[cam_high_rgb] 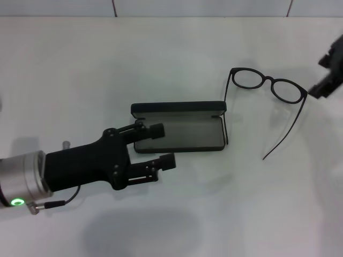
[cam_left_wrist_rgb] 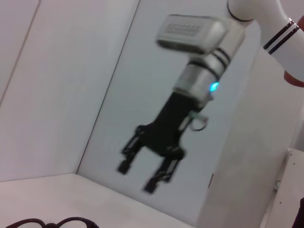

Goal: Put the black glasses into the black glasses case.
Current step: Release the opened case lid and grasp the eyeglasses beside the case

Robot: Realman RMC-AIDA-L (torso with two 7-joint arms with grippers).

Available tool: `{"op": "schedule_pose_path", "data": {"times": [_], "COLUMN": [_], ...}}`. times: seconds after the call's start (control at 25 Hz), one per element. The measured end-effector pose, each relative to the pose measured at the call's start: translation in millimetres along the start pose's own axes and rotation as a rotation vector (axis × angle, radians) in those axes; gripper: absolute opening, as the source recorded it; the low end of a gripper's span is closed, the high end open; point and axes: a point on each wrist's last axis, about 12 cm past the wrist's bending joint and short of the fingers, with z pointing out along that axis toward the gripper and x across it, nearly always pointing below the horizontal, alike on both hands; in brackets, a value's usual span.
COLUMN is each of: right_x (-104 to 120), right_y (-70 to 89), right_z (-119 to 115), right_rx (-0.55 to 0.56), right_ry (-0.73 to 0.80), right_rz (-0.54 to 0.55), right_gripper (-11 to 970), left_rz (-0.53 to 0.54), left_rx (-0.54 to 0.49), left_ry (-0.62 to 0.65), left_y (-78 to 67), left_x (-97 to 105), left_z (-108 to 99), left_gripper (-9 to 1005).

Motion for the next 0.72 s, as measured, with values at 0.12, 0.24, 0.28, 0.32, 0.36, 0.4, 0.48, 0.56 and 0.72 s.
{"op": "schedule_pose_path", "data": {"times": [0.12, 0.24, 0.28, 0.32, 0.36, 0.4, 0.48, 0.56, 0.72], "right_x": [-9, -19, -21, -22, -22, -23, -24, -24, -25], "right_y": [-0.6, -5.8, -8.4, -10.2, -11.8, -13.2, -15.0, -15.7, -13.5], "right_z": [17, 41, 49, 56, 61, 66, 74, 82, 95], "right_rx": [0.050, 0.102, 0.113, 0.117, 0.120, 0.122, 0.128, 0.129, 0.128], "right_ry": [0.026, 0.008, -0.013, -0.032, -0.050, -0.068, -0.097, -0.106, -0.120], "right_rz": [-0.009, -0.003, 0.007, 0.019, 0.029, 0.039, 0.050, 0.057, 0.052], "right_gripper": [732, 725, 722, 718, 715, 712, 705, 699, 685], "left_rz": [0.004, 0.001, -0.003, -0.005, -0.007, -0.008, -0.009, -0.010, -0.012], "left_rx": [-0.002, -0.006, -0.006, -0.005, -0.004, -0.005, -0.006, -0.004, -0.003], "left_ry": [0.004, 0.004, 0.004, 0.003, 0.003, 0.002, 0.000, 0.000, -0.003], "left_y": [1.6, 1.4, 1.0, 1.0, 0.9, 0.8, 0.8, 0.9, 1.6], "left_x": [0, 2, 2, 3, 3, 3, 3, 3, 2], "left_z": [4, 4, 5, 5, 6, 6, 7, 8, 9], "left_gripper": [776, 776, 776, 775, 775, 775, 775, 775, 775]}}
